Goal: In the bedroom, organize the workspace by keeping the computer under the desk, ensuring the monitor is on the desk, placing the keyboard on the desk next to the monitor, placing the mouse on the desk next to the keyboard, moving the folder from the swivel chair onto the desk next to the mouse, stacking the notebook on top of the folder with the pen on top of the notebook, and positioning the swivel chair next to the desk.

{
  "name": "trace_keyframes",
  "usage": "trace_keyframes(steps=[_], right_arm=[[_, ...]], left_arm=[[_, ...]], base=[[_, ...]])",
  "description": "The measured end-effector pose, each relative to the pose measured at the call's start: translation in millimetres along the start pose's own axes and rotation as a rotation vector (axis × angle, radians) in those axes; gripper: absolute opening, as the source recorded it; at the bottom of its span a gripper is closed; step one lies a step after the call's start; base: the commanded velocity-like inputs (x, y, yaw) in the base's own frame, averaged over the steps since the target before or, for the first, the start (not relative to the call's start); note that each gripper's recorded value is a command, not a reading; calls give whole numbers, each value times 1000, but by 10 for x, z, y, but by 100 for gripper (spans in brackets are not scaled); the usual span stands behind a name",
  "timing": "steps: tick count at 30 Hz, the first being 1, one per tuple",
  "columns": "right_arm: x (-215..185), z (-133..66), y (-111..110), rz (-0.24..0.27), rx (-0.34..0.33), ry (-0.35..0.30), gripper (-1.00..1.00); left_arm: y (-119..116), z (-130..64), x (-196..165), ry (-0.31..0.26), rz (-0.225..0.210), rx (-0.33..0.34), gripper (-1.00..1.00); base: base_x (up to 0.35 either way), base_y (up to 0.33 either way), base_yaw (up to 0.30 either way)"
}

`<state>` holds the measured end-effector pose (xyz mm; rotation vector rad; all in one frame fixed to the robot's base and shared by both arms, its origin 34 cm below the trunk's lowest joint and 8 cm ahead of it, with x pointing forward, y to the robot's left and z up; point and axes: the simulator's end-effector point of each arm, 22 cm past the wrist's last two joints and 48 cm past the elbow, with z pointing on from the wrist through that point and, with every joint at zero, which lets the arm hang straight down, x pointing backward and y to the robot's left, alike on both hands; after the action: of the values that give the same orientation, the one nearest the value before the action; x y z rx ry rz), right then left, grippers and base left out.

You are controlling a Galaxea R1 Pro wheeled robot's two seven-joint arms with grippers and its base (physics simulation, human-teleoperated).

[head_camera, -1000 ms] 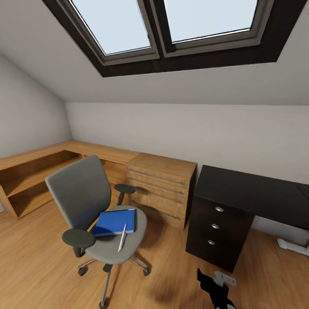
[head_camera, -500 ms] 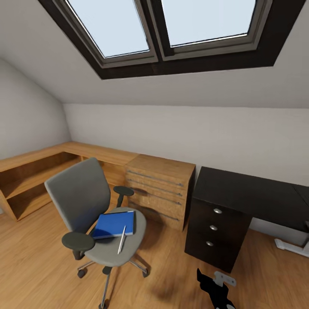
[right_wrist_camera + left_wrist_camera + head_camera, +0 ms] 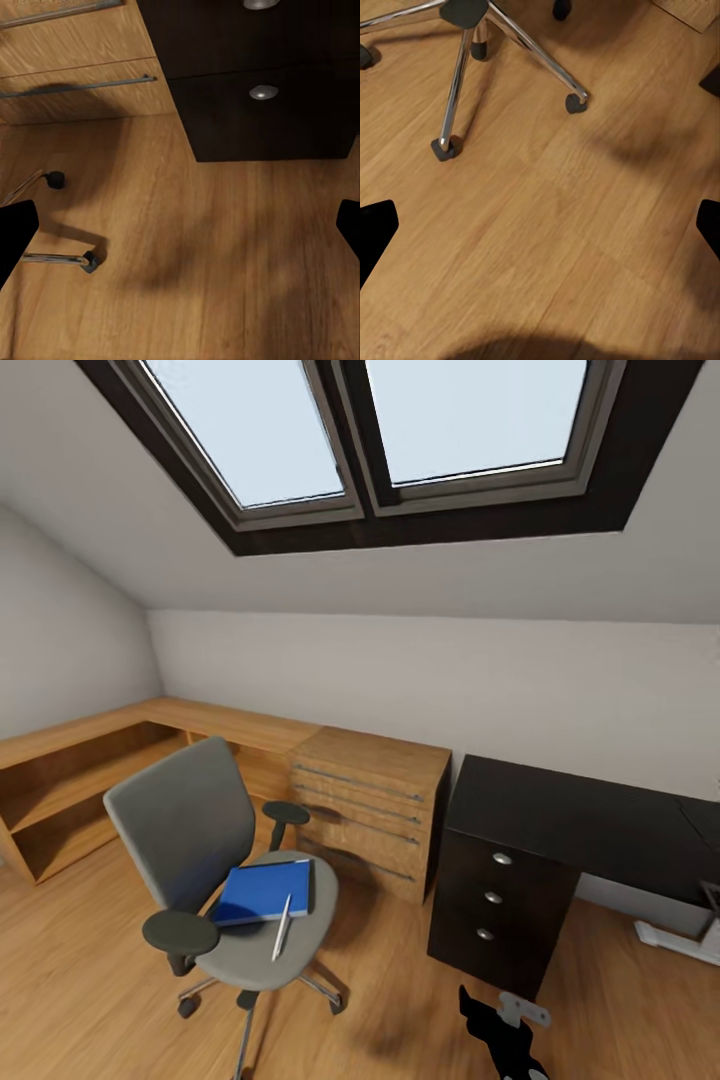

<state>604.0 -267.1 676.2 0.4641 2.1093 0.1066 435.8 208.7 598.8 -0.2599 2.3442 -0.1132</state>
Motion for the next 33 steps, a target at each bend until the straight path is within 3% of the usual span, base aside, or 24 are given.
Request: trace_keyframes(steps=[8,15,22,33], right_arm=[[-82,-70,34,1,-1,0,100],[-82,-91,34,1,1,6,100],[-49,-85,17,0,5,13,100],[-51,-78,-2,-1,7,13,100]], left_arm=[[-14,-86,-65,2,-1,-1,100],[23,-178,187,63,2,-9,100],[31,-191,252,77,5,-10,100],[33,-189,262,80,5,-10,100]], base=[[0,0,-21],[0,0,-1],[-6,0,0],[-258,0,0]])
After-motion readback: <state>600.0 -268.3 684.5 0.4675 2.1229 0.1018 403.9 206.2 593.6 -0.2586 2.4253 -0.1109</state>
